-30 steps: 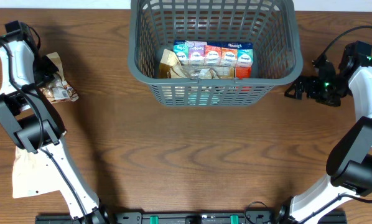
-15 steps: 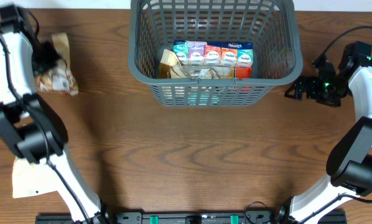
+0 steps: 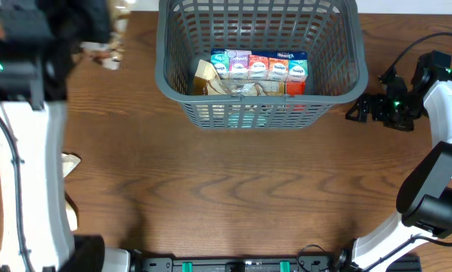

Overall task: Pack container
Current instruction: 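Carry the PanTree pouch with the left gripper into the basket and release, then move the left gripper to the plain beige pouch and grasp it, then carry the plain beige pouch with the left gripper into the basket and release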

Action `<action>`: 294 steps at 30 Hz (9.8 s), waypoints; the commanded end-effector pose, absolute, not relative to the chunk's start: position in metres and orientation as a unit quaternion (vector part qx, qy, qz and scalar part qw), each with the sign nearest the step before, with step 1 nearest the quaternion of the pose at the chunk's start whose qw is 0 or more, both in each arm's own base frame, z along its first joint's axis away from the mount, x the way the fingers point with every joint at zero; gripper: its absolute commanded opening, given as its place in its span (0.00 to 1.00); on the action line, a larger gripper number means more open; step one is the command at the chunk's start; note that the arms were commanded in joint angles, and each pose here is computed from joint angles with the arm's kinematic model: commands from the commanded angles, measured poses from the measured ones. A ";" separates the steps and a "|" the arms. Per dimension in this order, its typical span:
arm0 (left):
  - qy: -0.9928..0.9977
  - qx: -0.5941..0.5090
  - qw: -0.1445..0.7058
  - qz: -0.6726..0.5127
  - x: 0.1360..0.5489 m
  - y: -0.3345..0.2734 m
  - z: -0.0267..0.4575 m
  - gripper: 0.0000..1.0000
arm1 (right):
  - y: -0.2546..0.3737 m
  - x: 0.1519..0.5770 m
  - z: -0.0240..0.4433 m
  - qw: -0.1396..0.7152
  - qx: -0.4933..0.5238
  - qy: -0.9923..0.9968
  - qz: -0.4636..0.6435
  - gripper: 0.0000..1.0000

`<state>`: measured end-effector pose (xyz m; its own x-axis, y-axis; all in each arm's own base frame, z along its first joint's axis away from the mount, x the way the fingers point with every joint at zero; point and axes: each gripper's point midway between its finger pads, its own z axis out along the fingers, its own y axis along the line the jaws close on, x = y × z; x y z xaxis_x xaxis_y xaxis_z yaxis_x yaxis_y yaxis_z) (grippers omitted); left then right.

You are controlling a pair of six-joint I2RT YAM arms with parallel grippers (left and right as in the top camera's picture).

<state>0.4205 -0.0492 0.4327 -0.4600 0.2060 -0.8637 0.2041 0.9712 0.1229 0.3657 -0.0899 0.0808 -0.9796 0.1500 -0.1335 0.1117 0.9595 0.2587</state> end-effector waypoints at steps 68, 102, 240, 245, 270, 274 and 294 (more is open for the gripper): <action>0.927 -0.107 0.316 0.171 0.263 0.115 0.392 0.95 | -0.089 0.371 0.082 0.090 0.056 0.986 0.126 0.99; 0.966 -0.201 0.156 0.038 0.196 0.110 0.192 0.99 | -0.100 0.399 0.087 0.150 0.046 0.982 0.106 0.99; 0.802 0.212 0.558 -0.022 0.400 -0.084 0.461 0.06 | -0.095 0.381 0.083 0.109 0.052 0.986 0.114 0.99; 0.721 0.374 0.584 -0.008 0.387 -0.163 0.473 0.06 | -0.094 0.380 0.083 0.109 0.053 0.986 0.114 0.99; 0.701 0.593 0.388 -0.086 0.470 -0.308 0.226 0.06 | -0.091 0.372 0.082 0.091 0.055 0.987 0.120 0.99; 0.700 0.602 0.370 -0.104 0.463 -0.322 0.208 0.06 | -0.091 0.372 0.082 0.092 0.055 0.987 0.120 0.99; 0.741 0.554 0.363 -0.108 0.455 -0.325 0.217 0.98 | -0.090 0.373 0.082 0.092 0.055 0.987 0.123 0.99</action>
<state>0.4452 -0.3400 0.2033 -0.0643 0.7598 -0.6470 0.9279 0.2841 0.2414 0.3722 -0.0930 0.0811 -0.9768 0.1365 -0.1649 0.0932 0.9647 0.2464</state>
